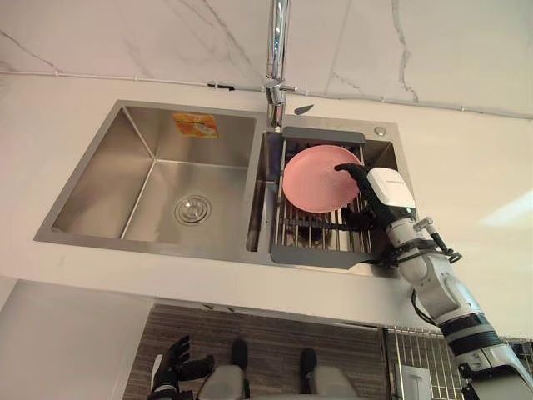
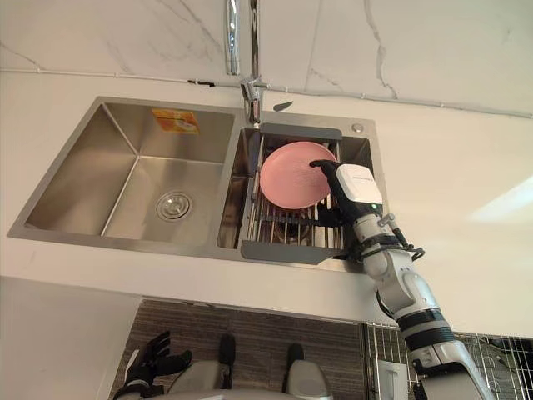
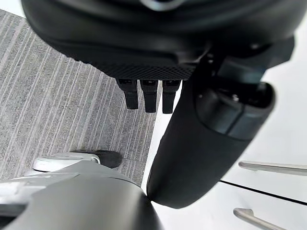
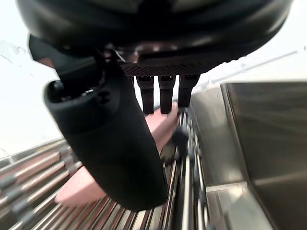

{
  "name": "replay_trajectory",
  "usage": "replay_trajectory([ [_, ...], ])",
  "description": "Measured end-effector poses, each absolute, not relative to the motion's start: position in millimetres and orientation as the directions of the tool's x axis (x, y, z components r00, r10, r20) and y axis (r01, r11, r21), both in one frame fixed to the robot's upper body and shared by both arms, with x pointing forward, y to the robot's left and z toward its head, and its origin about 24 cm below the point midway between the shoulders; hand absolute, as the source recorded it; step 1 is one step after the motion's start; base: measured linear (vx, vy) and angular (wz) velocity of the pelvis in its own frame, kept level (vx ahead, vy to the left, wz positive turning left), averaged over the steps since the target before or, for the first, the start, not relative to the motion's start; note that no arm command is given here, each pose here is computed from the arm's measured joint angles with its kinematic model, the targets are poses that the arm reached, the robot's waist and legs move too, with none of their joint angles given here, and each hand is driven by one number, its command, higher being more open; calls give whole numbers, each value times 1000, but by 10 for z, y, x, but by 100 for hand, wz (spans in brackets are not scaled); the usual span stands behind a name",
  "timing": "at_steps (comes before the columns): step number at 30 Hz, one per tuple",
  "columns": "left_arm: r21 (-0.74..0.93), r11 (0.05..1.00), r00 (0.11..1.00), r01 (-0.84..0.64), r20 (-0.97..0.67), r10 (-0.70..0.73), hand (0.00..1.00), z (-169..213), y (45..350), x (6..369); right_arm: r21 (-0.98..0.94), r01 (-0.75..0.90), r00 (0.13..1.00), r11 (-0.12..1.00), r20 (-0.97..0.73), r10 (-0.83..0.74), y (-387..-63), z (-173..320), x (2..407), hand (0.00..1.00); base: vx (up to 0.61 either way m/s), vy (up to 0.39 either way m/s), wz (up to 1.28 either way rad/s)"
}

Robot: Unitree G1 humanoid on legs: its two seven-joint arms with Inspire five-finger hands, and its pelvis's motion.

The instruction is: Walk over to the sink, pick up the cup, carry it to the dishwasher, place the cup inside the dishwasher, then close the dishwasher door

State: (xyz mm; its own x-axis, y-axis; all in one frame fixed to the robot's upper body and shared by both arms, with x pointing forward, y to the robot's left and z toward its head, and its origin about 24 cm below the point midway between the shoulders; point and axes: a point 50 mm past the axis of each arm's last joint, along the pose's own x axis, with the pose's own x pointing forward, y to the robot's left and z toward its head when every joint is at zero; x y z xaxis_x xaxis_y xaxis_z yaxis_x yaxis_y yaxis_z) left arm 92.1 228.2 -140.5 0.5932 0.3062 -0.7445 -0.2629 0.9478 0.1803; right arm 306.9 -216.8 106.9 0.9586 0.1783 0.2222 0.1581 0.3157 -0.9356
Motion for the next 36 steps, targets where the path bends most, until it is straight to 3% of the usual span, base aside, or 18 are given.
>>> replay_trajectory([
  [18, 177, 946, 602, -272, -735, 311, 90, -1389, 2298, 965, -915, 234, 931, 329, 309, 196, -2121, 1230, 2988, 30, 2, -1, 0],
  [25, 177, 946, 603, -272, -735, 311, 90, -1389, 2297, 967, -875, 320, 868, 364, 425, 257, -2016, 1464, 2780, 30, 15, -7, -6],
  [32, 179, 946, 598, -272, -739, 312, 90, -1395, 2303, 956, -797, 439, 753, 416, 579, 314, -1899, 1763, 2566, 30, -1, -3, -4],
  [36, 184, 945, 585, -270, -748, 313, 90, -1411, 2310, 920, -794, 438, 759, 421, 578, 301, -1939, 1705, 2450, 30, 2, -3, -3],
])
